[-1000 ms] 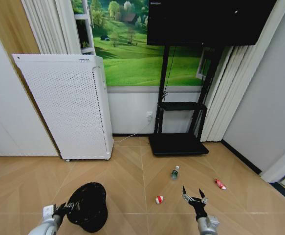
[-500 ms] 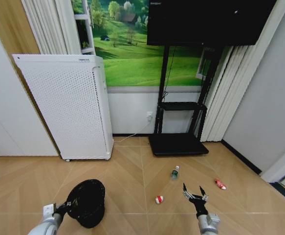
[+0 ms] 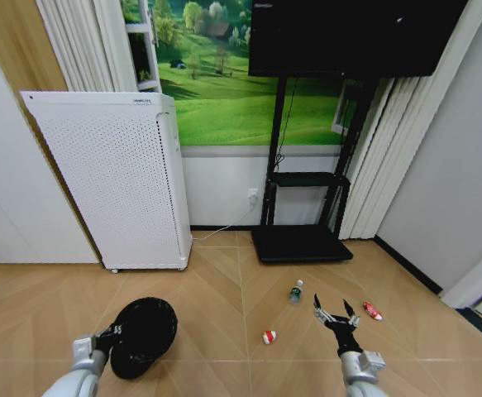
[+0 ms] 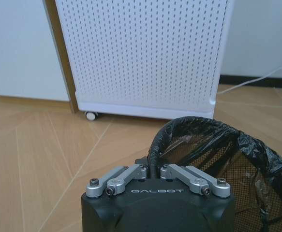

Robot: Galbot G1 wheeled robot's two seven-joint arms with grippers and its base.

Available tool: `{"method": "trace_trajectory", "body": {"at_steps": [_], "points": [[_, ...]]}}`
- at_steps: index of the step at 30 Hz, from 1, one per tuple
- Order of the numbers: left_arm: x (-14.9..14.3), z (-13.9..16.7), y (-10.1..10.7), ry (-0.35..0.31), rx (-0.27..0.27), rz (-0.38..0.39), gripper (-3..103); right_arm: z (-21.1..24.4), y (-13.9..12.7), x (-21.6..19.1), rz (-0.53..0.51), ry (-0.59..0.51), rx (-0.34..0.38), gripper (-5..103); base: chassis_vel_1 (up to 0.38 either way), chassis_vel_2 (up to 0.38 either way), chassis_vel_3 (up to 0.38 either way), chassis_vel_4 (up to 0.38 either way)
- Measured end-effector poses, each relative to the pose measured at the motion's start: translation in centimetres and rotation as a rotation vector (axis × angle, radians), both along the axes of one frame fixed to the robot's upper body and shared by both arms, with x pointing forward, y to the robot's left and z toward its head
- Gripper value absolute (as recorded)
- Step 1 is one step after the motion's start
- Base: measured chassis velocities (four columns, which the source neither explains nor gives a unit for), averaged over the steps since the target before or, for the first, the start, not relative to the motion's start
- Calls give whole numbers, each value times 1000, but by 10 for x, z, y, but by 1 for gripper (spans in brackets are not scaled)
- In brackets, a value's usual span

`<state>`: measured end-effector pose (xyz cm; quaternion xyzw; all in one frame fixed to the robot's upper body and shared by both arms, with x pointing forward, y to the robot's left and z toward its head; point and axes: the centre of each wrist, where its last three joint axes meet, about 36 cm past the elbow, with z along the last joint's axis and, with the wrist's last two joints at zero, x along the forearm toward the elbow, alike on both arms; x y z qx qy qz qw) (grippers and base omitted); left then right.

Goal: Pick up the trash bin and place the garbage on the floor into it.

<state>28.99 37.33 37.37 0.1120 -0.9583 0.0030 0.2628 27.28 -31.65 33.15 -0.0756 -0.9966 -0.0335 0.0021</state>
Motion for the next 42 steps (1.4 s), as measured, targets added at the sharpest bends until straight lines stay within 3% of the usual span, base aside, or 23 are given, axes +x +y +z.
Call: {"method": "trace_trajectory", "body": {"at_steps": [5, 8, 14, 20, 25, 27, 28, 31, 42], "points": [[1, 9, -1, -48, 5, -6, 7, 21, 2, 7, 12, -29, 1, 100, 0, 0, 0, 0], [1, 12, 1, -81, 2, -13, 7, 35, -2, 9, 89, -1, 37, 100, 0, 0, 0, 0], [1, 19, 3, -112, 7, -38, 7, 30, -11, 17, 166, 22, 53, 100, 0, 0, 0, 0], [2, 38, 5, -191, 18, -74, 7, 17, -21, 23, 191, 54, 40, 100, 0, 0, 0, 0], [3, 56, -1, -299, 11, -84, 7, 13, -23, 24, 180, 56, 41, 100, 0, 0, 0, 0], [6, 67, -5, -368, 18, -109, 7, 12, -21, 24, 173, 57, 48, 100, 0, 0, 0, 0], [16, 78, -8, -448, 17, -158, 7, 10, -16, 21, 173, 77, 69, 100, 0, 0, 0, 0], [20, 83, -5, -487, 30, -199, 7, 10, -9, 18, 181, 128, 94, 100, 0, 0, 0, 0], [24, 93, -2, -542, 60, -297, 7, -5, -7, 18, 163, 214, 76, 100, 0, 0, 0, 0]]}}
